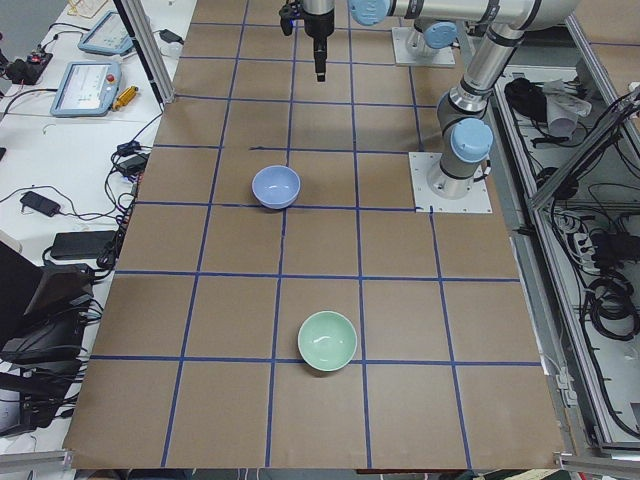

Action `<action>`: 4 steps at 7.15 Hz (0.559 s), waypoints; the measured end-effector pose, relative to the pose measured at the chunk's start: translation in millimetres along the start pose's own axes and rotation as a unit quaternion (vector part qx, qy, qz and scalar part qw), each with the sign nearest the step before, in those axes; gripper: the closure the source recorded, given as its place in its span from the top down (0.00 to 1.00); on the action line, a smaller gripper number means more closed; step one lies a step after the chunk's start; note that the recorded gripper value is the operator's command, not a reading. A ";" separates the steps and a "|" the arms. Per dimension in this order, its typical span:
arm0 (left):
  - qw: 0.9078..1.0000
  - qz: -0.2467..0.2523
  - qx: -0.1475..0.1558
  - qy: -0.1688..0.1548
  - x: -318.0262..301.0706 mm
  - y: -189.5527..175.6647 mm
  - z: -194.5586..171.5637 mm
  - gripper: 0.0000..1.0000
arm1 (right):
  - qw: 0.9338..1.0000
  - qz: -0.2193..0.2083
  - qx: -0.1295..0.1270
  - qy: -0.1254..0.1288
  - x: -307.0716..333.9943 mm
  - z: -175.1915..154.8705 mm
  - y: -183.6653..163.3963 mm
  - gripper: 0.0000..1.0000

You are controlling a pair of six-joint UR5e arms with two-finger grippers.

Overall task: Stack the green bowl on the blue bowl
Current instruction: 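Raise the left gripper up and away from the light blue bowl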

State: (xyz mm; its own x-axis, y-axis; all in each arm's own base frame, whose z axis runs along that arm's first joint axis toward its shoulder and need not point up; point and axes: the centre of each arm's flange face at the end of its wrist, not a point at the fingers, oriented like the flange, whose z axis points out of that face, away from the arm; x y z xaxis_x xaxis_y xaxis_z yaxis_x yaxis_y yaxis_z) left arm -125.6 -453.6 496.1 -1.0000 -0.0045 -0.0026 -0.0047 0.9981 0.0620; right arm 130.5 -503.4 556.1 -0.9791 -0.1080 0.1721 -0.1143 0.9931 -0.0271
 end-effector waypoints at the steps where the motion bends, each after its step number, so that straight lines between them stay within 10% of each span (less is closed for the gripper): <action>1: 1.000 0.000 0.000 0.000 -0.2 0.0 0.3 1.00 | 1.000 0.000 0.000 0.000 -0.1 0.0 0.0 1.00; 4: 1.000 -0.002 -0.002 0.002 -0.8 -5.0 4.9 1.00 | 1.000 0.000 0.000 0.000 0.0 0.0 0.0 1.00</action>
State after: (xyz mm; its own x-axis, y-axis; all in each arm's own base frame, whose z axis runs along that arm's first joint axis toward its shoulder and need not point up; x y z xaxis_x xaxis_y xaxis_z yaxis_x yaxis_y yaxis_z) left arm -124.8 -458.2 490.8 -1.0000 -0.0084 0.0003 -0.0084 0.9978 0.0664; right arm 130.5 -503.4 556.1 -0.9791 -0.1079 0.1721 -0.1142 0.9931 -0.0271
